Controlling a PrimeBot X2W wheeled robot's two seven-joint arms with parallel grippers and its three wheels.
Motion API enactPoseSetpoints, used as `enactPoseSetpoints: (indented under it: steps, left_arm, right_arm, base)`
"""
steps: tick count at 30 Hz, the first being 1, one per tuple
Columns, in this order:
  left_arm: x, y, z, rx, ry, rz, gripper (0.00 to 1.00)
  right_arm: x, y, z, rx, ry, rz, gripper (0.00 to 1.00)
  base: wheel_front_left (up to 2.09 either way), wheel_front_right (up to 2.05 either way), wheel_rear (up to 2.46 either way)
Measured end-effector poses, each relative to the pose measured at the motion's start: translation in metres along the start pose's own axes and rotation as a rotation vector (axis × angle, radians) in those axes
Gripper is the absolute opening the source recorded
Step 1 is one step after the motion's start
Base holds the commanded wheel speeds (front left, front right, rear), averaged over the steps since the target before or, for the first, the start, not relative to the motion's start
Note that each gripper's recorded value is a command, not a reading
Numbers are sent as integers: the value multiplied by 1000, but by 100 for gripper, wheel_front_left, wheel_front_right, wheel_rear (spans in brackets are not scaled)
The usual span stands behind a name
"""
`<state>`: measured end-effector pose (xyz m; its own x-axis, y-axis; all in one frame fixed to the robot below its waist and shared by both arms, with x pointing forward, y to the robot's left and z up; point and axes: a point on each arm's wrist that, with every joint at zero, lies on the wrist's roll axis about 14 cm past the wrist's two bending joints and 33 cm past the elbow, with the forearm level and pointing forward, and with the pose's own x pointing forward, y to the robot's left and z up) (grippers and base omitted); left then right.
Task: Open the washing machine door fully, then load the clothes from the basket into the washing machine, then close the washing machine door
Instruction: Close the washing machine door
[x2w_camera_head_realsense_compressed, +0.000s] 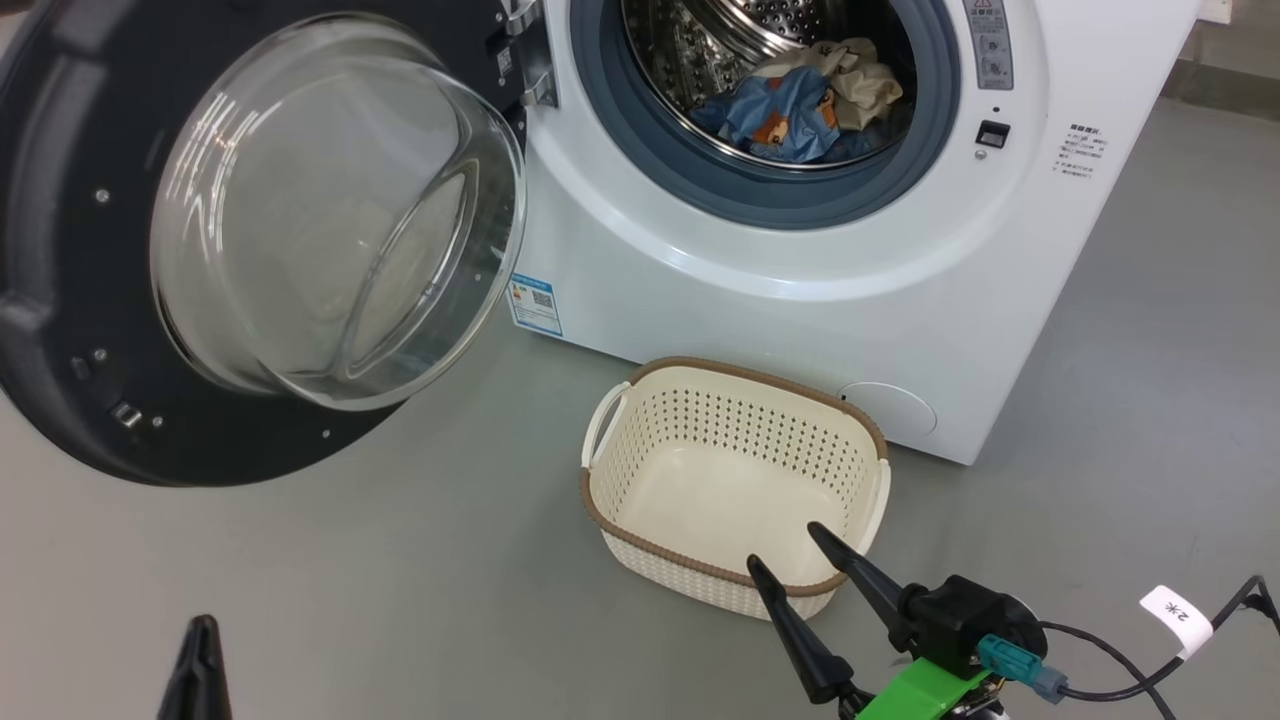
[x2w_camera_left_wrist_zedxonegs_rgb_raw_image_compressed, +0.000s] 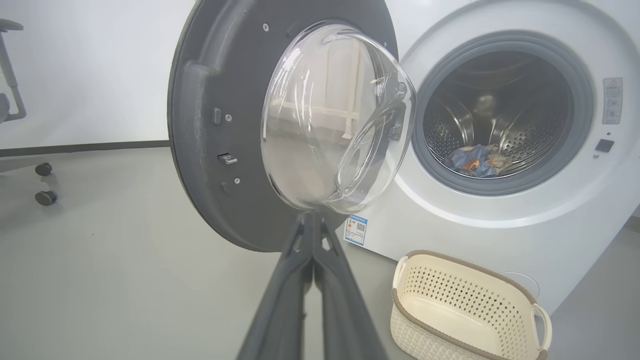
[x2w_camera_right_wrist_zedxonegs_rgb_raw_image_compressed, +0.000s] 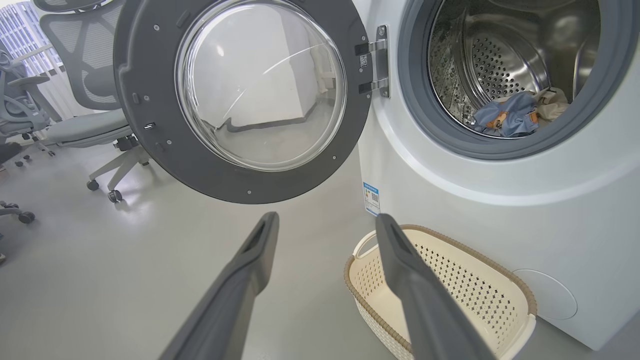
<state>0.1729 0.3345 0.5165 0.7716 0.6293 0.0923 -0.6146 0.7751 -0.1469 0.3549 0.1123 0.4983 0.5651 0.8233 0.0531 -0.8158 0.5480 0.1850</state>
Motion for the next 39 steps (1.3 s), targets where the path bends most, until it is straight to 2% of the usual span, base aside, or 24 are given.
enactPoseSetpoints:
  steps: [10, 18, 21, 23, 26, 31, 32, 37, 39]
  left_arm:
    - [21, 35, 43, -18, -132, 116, 0]
    - [57, 100, 106, -42, -316, 248, 0]
    - [74, 124, 127, -19, -343, 278, 0]
    - [87, 136, 136, -43, -350, 300, 0]
    - [108, 153, 142, -127, -335, 337, 0]
    - [144, 174, 132, -344, -267, 402, 0]
    - [144, 174, 132, -344, -267, 402, 0]
    - [174, 179, 96, -652, -145, 461, 0]
    - [182, 178, 82, -708, -86, 478, 0]
  right_arm:
    - [1, -18, -4, -12, 18, -21, 100]
    - [-7, -36, -13, -24, 60, -56, 100]
    - [-9, -42, -13, -25, 66, -69, 100]
    - [-10, -45, -15, -35, 74, -74, 100]
    - [-10, -49, -15, -35, 79, -77, 100]
    - [-12, -58, -19, -29, 97, -91, 100]
    - [-12, -58, -19, -29, 97, -91, 100]
    - [-18, -69, -22, -31, 110, -117, 100]
    - [-22, -73, -25, -29, 118, -128, 100]
  base:
    - [0, 0, 0]
    - [0, 0, 0]
    - [0, 0, 0]
    - [0, 0, 0]
    - [0, 0, 0]
    - [0, 0, 0]
    - [0, 0, 0]
    - [0, 0, 0]
    - [0, 0, 0]
